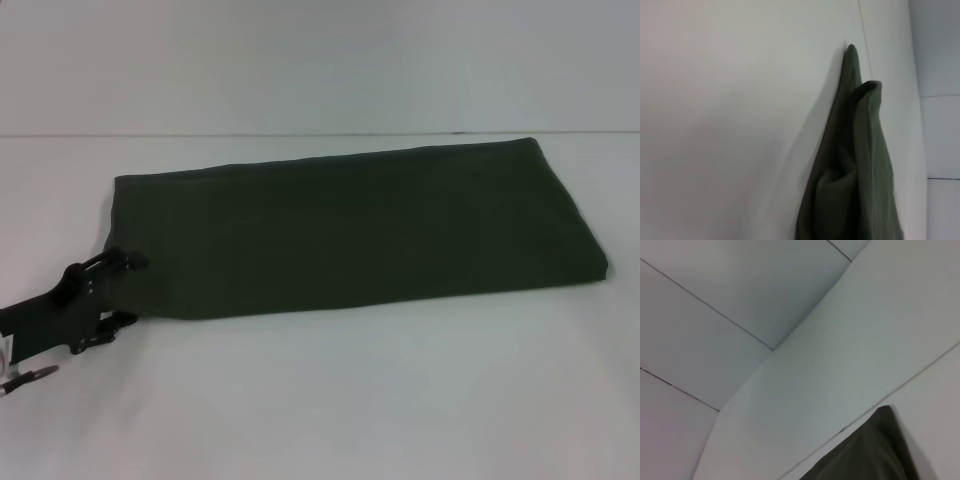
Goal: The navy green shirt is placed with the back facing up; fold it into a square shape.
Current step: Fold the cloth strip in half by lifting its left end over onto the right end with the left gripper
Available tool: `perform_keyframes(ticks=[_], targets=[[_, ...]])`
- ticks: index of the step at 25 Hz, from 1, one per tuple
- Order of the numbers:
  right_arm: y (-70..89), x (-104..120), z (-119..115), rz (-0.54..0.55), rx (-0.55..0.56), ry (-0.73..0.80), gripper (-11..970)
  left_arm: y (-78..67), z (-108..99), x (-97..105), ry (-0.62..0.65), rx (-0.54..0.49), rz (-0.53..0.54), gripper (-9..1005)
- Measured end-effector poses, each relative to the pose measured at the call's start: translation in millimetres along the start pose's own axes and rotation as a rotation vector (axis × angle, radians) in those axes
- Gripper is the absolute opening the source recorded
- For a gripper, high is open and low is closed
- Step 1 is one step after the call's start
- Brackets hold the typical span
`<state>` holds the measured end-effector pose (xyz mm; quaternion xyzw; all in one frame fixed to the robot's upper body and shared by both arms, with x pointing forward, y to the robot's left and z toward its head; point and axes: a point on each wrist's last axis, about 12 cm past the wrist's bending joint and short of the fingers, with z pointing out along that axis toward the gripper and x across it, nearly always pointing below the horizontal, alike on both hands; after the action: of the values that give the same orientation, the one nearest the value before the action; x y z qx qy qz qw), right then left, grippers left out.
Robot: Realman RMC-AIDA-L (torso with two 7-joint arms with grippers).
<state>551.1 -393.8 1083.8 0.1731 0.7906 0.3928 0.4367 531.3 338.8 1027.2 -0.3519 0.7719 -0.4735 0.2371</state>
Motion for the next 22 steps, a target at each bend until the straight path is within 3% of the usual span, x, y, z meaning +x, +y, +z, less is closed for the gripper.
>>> perform_keyframes(ticks=[8,17,22], targets=[[-0.1,0,0,0.001,0.000,0.000,925,-13.7,12,-5,-0.016,0.008,0.041,934],[-1.0,0,-2,0.007,-0.002,-0.007,924,-14.2,11,-4,-0.014,0.019,0.030,898],[-1.3,0,-3,0.008,-0.002,-0.007,921,-14.7,10,-4,-0.013,0.023,0.033,662]])
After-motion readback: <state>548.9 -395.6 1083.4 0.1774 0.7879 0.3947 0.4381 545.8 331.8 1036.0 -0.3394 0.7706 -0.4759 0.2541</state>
